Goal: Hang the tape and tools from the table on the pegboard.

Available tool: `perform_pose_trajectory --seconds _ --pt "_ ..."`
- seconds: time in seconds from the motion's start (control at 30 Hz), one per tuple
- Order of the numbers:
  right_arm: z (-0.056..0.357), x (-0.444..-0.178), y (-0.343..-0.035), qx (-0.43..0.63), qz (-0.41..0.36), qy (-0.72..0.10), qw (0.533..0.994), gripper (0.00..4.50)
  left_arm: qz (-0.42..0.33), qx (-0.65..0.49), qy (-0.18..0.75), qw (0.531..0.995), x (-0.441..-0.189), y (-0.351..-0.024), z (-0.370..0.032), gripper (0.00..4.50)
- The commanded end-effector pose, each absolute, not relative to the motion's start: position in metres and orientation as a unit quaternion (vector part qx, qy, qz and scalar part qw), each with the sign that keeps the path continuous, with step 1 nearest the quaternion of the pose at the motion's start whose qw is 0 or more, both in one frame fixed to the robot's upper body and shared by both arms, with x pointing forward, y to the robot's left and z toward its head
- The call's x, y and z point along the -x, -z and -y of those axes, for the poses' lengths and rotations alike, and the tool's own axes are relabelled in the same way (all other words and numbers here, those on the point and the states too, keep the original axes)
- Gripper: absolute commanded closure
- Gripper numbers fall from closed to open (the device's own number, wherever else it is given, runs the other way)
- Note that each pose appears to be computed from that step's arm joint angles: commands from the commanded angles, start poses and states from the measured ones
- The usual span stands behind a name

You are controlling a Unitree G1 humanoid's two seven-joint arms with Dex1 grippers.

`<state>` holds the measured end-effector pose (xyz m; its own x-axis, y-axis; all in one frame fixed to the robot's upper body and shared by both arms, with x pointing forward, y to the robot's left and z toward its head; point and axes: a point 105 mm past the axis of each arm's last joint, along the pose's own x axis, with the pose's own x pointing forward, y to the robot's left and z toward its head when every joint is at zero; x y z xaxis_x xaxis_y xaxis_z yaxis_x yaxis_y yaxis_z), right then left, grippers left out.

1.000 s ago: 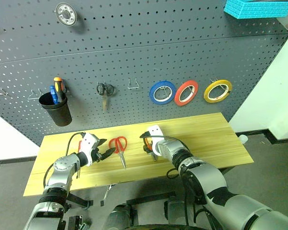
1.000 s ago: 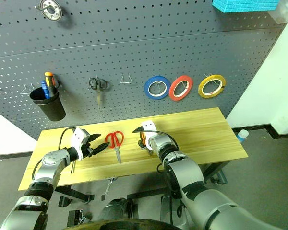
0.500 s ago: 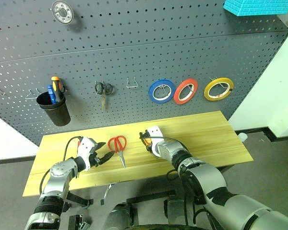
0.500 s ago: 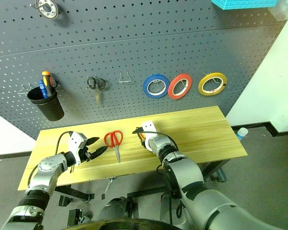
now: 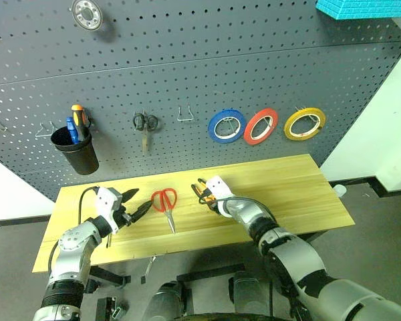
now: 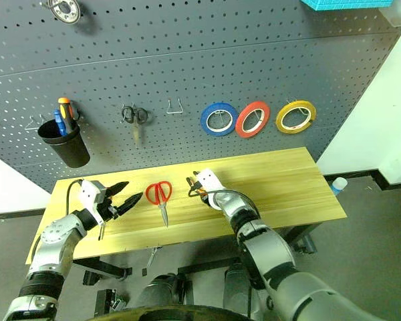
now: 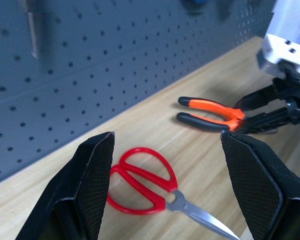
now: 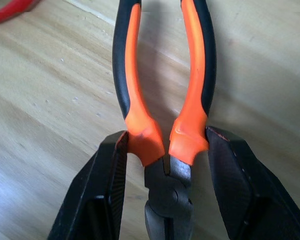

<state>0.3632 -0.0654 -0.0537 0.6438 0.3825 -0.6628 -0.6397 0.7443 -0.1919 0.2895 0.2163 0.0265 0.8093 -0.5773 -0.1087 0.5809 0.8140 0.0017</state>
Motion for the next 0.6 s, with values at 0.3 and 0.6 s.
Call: perform_pose_trajectory --seconds 0.3,0.6 --pt "0.056 -0.353 -0.067 0.265 0.012 -0.401 0.877 2.46 0.131 0.018 0.228 0.965 -0.297 -0.095 -0.241 0.95" --pt "0.052 -0.35 -0.174 0.165 0.194 -0.401 0.88 2.46 0.195 -0.007 0.209 0.958 -0.31 -0.114 -0.229 0.95"
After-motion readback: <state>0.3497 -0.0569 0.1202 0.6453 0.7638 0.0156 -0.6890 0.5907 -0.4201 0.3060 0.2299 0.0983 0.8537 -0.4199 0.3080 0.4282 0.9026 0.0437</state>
